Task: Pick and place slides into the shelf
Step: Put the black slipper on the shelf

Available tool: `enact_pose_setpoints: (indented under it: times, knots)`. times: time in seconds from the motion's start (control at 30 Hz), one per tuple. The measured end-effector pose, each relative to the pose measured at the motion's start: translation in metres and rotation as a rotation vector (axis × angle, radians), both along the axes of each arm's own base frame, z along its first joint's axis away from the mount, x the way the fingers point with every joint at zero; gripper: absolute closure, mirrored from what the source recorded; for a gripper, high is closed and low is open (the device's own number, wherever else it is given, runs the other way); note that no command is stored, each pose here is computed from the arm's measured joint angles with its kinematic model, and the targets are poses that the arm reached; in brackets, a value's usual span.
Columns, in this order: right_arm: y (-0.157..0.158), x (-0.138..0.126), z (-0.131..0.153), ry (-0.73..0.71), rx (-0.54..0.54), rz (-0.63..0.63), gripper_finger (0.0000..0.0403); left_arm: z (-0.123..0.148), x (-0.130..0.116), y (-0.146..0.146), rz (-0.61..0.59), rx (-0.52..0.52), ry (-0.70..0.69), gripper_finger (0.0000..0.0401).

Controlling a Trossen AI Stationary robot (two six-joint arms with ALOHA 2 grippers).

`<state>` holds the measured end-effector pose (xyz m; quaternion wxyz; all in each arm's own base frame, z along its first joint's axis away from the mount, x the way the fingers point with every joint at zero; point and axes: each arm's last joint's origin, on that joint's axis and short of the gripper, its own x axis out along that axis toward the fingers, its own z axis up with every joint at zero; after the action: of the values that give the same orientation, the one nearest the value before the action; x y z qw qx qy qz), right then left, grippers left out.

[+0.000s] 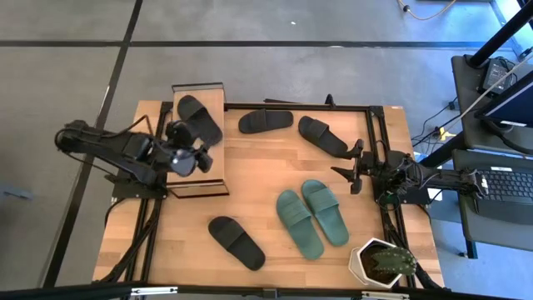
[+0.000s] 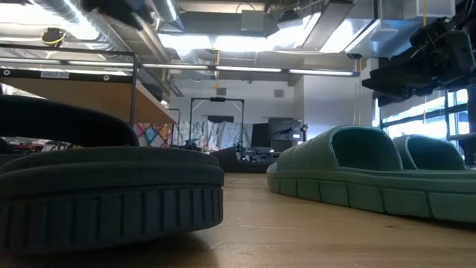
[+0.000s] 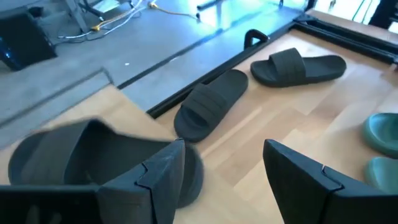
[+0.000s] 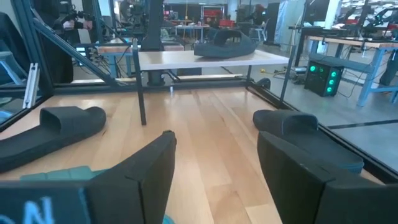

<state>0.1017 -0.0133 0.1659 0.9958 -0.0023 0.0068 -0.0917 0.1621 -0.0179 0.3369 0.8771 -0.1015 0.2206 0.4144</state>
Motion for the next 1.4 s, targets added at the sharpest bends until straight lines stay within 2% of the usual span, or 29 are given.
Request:
enact_pose_setpoints:
  times: [0.13, 0.47, 0.67, 0.83, 0.97, 1.07, 1.17, 1.3, 1.4]
  knots:
    - [0.000, 0.000, 0.004, -0.038, -0.010, -0.001, 0.0176, -0.029, -0.017, -0.002, -0.004, 0.023, -0.050, 0.0193]
    - [0.000, 0.000, 0.009, -0.095, 0.015, 0.000, 0.0176, -0.068, -0.040, -0.008, -0.227, 0.127, -0.053, 0.0193]
    - [0.000, 0.000, 0.008, -0.090, 0.043, 0.001, 0.0176, -0.079, -0.042, -0.016, -0.494, 0.134, -0.156, 0.0193]
    - [0.000, 0.002, 0.013, -0.137, 0.060, 0.016, 0.0176, -0.078, -0.044, -0.020, -0.704, 0.202, -0.234, 0.0193]
    - [0.001, 0.006, 0.019, -0.196, 0.028, 0.051, 0.0176, -0.073, -0.050, -0.019, -0.732, 0.239, -0.256, 0.0193]
    - [0.000, 0.011, 0.026, -0.175, 0.023, 0.048, 0.0176, -0.070, -0.055, -0.016, -0.737, 0.262, -0.269, 0.0193]
    - [-0.001, 0.021, 0.044, -0.145, 0.004, 0.046, 0.0176, -0.068, -0.058, -0.015, -0.730, 0.242, -0.302, 0.0193]
    - [-0.003, 0.044, 0.075, -0.088, -0.067, 0.049, 0.0176, -0.067, -0.060, -0.014, -0.717, 0.207, -0.332, 0.0193]
    - [-0.006, 0.072, 0.096, -0.008, -0.135, 0.051, 0.0176, -0.068, -0.059, -0.014, -0.715, 0.192, -0.339, 0.0193]
